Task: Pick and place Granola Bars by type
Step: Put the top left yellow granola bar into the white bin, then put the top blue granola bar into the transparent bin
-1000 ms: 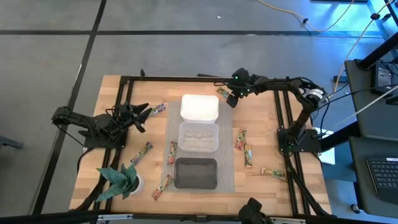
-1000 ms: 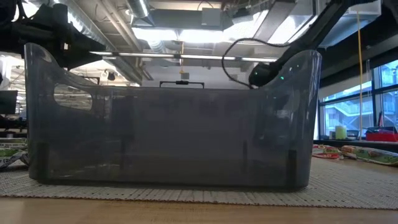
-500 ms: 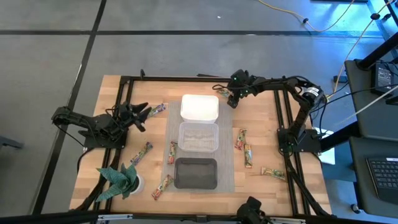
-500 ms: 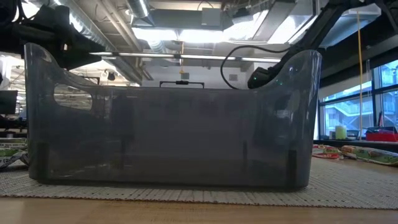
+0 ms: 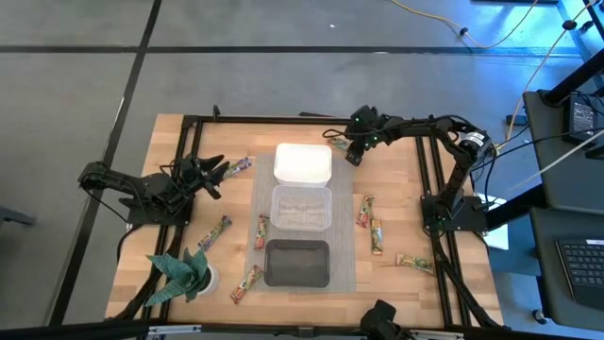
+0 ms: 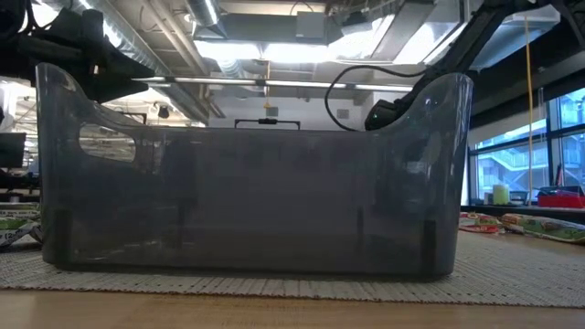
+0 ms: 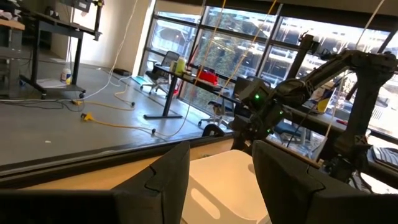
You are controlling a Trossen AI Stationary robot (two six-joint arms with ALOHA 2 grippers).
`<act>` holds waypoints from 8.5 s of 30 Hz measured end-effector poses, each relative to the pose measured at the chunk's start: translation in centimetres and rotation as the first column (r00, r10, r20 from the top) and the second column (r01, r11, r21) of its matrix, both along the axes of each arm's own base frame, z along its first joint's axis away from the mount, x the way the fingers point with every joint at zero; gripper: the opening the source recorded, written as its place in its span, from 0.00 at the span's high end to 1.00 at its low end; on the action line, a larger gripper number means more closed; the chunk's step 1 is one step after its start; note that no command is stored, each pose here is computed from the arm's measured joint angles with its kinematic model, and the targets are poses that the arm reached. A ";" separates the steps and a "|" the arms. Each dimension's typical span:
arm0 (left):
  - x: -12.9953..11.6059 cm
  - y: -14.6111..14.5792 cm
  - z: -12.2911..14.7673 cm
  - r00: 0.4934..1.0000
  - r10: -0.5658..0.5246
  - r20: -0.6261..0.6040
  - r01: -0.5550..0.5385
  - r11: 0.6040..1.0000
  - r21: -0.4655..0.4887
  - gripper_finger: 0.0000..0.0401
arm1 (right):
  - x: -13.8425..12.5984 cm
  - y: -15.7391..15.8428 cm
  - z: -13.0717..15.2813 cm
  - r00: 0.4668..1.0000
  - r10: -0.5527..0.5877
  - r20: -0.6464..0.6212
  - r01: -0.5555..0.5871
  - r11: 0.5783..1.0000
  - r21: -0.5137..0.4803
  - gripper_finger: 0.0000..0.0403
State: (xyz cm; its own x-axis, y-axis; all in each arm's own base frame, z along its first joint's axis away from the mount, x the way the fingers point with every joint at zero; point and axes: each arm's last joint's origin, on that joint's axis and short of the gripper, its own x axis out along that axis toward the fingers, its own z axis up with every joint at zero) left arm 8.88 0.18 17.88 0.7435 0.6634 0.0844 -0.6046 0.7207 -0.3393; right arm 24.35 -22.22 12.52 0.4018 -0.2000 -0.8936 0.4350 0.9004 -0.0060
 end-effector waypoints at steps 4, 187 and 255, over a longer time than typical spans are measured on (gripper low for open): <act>0.0 0.0 0.0 1.000 0.000 -0.001 0.000 1.000 0.000 0.58 | 0.0 0.0 0.0 1.000 -0.002 0.000 0.002 1.000 0.001 0.66; 6.9 6.8 2.7 0.450 -0.280 -0.848 -0.463 0.739 -0.490 0.43 | -1.2 10.0 14.8 0.888 0.005 0.459 0.057 0.991 -0.121 0.43; 7.7 11.9 0.6 0.451 -0.447 -0.773 -0.306 0.736 -0.604 0.67 | -1.2 10.0 14.8 0.886 -0.013 0.464 0.069 0.992 -0.103 0.43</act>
State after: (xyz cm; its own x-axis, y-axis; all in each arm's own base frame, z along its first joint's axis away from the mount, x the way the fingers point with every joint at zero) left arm 16.62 12.10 18.52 0.2031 0.1986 -0.9588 -0.7772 0.6283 -0.0345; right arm 23.17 -12.22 27.37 0.7525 -0.3139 -0.5789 0.4498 0.8871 0.1036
